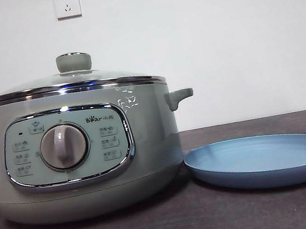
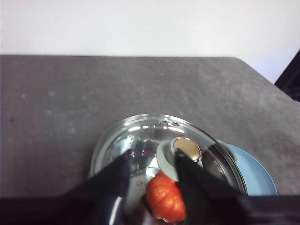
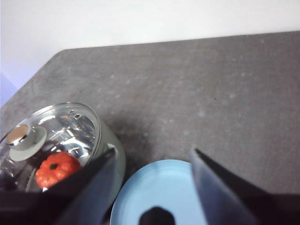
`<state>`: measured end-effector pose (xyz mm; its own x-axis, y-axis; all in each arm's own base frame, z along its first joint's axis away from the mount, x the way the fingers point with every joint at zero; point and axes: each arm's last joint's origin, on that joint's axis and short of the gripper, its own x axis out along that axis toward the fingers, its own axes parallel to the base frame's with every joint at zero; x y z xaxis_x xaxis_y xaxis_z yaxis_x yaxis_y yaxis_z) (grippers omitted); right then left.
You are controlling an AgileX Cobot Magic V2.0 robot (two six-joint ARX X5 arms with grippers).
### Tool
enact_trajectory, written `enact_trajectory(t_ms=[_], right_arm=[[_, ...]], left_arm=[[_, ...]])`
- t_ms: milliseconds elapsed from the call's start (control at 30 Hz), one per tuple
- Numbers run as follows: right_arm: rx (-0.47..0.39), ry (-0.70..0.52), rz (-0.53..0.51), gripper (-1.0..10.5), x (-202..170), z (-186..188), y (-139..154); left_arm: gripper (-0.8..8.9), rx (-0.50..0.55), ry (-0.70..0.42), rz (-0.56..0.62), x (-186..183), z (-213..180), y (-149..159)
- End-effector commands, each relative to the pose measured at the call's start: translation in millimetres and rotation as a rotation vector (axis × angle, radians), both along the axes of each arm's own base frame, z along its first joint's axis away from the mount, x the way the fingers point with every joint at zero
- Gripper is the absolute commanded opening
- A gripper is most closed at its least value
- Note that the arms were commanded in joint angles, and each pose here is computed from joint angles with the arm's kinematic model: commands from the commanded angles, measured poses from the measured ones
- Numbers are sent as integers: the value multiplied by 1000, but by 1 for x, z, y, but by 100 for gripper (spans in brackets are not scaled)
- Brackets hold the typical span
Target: Take the pumpkin out from the steamer,put the pumpkin in the blue plate,close the lid
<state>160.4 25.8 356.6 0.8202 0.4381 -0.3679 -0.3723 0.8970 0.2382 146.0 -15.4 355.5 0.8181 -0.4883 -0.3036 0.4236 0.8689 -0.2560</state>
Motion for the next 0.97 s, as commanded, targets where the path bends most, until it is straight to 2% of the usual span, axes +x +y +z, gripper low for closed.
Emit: enact_trajectory(t_ms=[33,300,600,967], right_arm=[[-9,3,4,445,2,0,0],[-10,10,5,442,3,-1,0],[-10,12,5,442,3,-1,0],[-10,15,5,442,3,-2,0]], left_arm=[[378,7,11,-31,5,-1,-4],[378,22,72,-102,29,2,-20],[378,100,129,-129,61,2,-49],[377,228,160,-159,90,-23,-96]])
